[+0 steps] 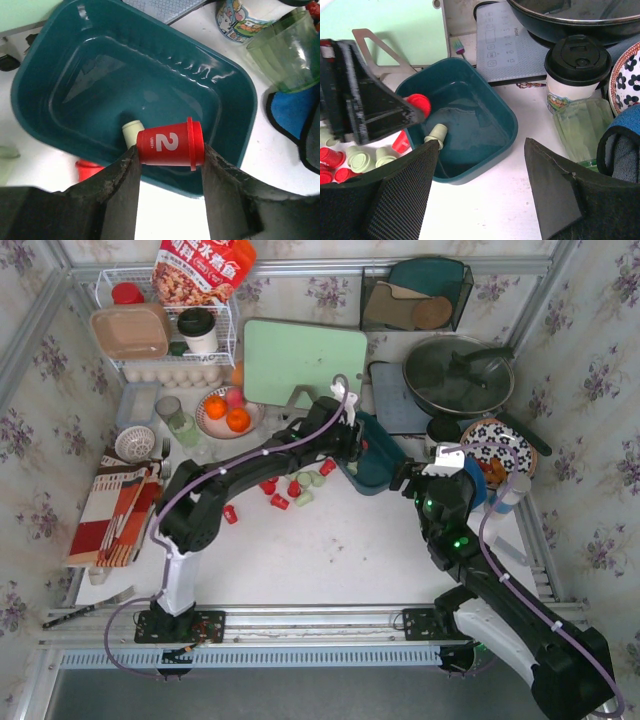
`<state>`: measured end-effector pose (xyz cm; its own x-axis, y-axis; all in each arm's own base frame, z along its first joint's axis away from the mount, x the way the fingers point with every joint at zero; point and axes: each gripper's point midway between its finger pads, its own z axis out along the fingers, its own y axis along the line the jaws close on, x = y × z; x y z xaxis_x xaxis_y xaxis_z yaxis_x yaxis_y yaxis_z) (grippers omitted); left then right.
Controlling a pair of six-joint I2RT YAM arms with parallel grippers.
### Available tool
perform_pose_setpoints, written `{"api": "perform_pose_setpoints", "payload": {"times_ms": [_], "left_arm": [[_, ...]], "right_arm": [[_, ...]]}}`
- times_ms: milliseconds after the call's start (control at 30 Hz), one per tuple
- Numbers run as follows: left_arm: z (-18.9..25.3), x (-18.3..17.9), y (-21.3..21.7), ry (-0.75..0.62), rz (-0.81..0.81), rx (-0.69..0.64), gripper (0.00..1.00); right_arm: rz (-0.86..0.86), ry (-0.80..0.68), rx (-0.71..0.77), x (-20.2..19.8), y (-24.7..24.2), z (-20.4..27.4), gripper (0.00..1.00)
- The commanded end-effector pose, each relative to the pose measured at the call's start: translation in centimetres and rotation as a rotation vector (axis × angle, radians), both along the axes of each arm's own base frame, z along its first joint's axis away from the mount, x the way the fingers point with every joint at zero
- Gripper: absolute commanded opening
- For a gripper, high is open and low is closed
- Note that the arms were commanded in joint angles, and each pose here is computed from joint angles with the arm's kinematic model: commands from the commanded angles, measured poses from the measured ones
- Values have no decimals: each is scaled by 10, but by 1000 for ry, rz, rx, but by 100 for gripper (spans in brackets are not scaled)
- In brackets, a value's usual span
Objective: Mix the coffee capsules in the storage basket
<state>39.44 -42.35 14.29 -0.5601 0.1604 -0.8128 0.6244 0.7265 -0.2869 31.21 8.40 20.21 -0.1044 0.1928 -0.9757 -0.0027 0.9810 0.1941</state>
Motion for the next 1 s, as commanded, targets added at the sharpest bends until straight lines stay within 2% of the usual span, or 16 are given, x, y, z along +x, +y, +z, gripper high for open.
{"api": "perform_pose_setpoints", "payload": {"times_ms": [0, 133, 267, 300, 333, 367, 667, 767, 967], "left_arm": [[-17, 7, -13, 46, -11, 0, 54], [-30, 13, -19, 45, -16, 9, 69], [-26, 14, -23, 26, -29, -5, 77], [-24, 14, -22, 22, -29, -8, 82], [-21, 14, -21, 17, -29, -10, 98], [-19, 13, -20, 9, -28, -11, 100], [29, 1, 14, -102, 33, -24, 100], [44, -6, 42, -149, 99, 15, 99], [36, -29, 114, -158, 268, 151, 100]], "right_arm": [[-13, -37, 27, 2, -1, 11, 77], [-8, -37, 30, 2, 0, 11, 77], [-6, -36, 29, 2, 0, 11, 77], [-5, -35, 29, 2, 1, 11, 77], [-4, -34, 27, 2, 1, 10, 77], [-4, -34, 26, 3, 1, 10, 77], [5, -6, 8, 7, 5, 3, 78], [22, 9, -5, 9, 9, -1, 77], [142, 11, -33, 13, 31, -9, 75]]}}
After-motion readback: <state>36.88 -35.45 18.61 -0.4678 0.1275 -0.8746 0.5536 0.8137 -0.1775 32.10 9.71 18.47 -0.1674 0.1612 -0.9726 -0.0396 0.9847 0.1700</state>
